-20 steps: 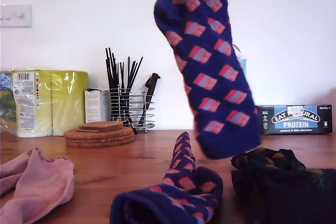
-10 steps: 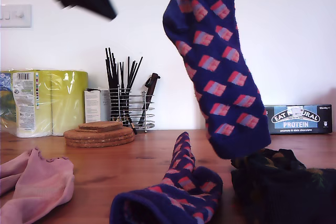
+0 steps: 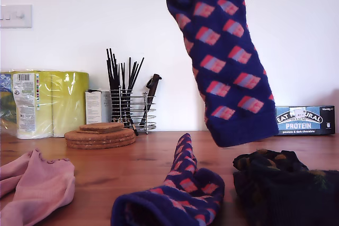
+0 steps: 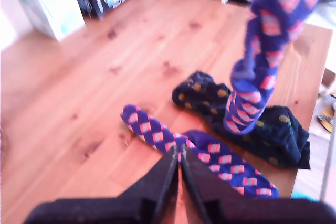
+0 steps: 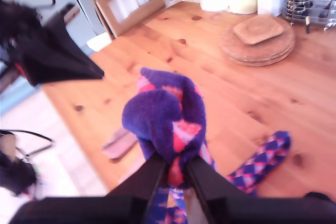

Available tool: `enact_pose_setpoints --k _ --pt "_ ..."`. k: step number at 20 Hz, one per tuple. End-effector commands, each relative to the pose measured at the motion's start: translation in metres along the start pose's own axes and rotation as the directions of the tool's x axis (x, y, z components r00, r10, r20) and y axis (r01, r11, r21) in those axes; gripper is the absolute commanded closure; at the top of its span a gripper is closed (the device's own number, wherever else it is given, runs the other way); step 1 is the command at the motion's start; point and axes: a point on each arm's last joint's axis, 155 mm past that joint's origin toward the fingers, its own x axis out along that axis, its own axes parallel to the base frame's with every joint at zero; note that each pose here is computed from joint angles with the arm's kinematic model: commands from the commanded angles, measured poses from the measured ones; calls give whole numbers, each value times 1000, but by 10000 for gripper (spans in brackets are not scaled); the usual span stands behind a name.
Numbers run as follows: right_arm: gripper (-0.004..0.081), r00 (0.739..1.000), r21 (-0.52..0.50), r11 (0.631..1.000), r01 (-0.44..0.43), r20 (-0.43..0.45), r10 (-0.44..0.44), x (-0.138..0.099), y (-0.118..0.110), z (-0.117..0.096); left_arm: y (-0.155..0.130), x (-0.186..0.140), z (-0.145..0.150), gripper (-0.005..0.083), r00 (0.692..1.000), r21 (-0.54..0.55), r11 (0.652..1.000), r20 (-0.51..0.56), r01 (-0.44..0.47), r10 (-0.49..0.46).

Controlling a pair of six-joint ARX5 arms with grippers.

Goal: Pair up the socks based on colour and pattern, by placing each sock on top of its pair

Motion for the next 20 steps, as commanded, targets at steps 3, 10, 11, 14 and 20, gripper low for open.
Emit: enact_pose_setpoints --k 3,10,11,14,20 --pt "783 997 58 995 -79 3 78 -9 28 5 -1 7 -17 796 999 -36 999 -50 16 -18" --pt "783 997 85 993 -77 -14 78 -5 52 -2 4 15 -17 796 998 -37 999 -52 17 -19" --pt "783 997 80 994 -79 -11 80 -5 55 -1 5 15 -16 796 999 -35 999 -49 16 -18" --pt "783 992 85 988 -127 -2 127 3 69 -4 6 17 -14 796 999 -31 999 -43 14 -16" --pt "783 989 123 983 -140 -22 144 19 72 -24 8 17 -15 796 999 -32 999 -47 5 -6"
